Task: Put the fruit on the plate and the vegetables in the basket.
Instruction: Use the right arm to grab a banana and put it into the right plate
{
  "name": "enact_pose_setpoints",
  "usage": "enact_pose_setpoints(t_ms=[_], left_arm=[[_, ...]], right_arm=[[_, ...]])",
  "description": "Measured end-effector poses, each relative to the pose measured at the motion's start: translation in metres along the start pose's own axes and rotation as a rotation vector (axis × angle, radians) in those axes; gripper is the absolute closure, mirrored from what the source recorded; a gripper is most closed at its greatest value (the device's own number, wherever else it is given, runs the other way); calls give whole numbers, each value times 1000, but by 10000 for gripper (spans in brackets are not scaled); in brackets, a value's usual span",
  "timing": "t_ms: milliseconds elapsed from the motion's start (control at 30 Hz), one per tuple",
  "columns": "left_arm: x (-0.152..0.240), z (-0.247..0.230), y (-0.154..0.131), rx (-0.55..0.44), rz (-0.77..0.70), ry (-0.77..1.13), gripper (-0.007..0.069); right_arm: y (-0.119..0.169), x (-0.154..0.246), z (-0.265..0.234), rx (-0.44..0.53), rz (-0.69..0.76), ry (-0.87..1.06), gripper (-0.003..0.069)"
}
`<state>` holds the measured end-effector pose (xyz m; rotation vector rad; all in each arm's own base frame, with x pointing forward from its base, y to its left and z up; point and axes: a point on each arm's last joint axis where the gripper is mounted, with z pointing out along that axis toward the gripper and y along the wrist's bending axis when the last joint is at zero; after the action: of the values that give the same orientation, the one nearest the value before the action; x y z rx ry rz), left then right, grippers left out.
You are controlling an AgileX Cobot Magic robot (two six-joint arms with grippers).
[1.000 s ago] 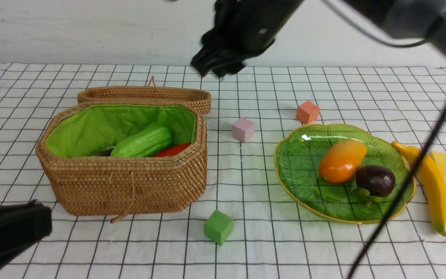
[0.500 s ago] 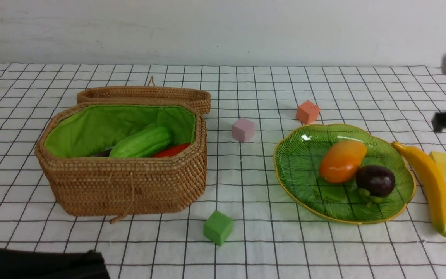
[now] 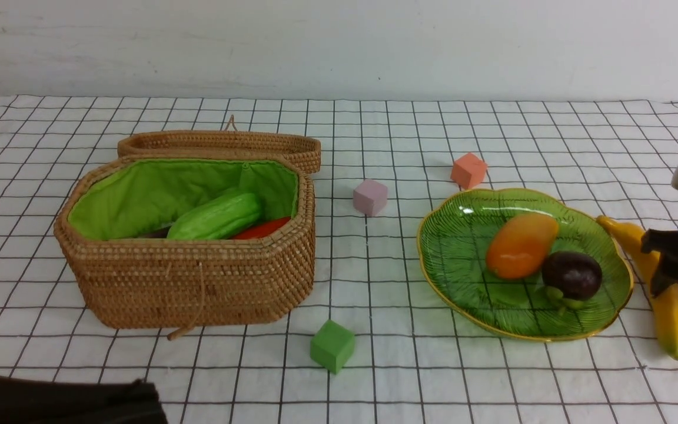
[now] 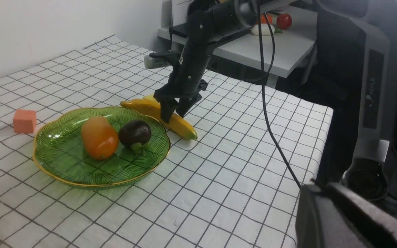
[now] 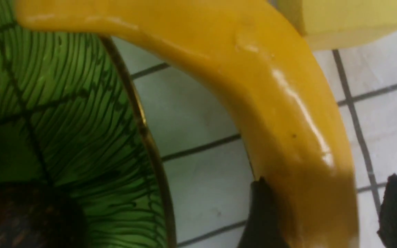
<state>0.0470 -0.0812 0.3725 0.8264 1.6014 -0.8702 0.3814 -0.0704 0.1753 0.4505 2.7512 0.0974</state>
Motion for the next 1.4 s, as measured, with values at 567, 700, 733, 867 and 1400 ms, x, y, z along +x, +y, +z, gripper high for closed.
enact_pose_setpoints(t_ms=[567, 700, 733, 867, 1400], left_arm=[[0, 0, 0, 2, -8, 1, 617], [0, 0, 0, 0, -8, -2, 617], [0, 0, 0, -2, -7, -2, 617], [0, 0, 1, -12, 0, -5, 613], [1, 0, 2, -23, 20, 11, 607]], right_arm=[[11, 1, -60, -77, 2, -65, 327], [29, 4, -119, -189, 29, -195, 327], [39, 6, -132, -226, 3, -227, 327], [86, 18, -142, -358, -140, -246, 327], [158, 40, -55, -396, -339, -88, 243]])
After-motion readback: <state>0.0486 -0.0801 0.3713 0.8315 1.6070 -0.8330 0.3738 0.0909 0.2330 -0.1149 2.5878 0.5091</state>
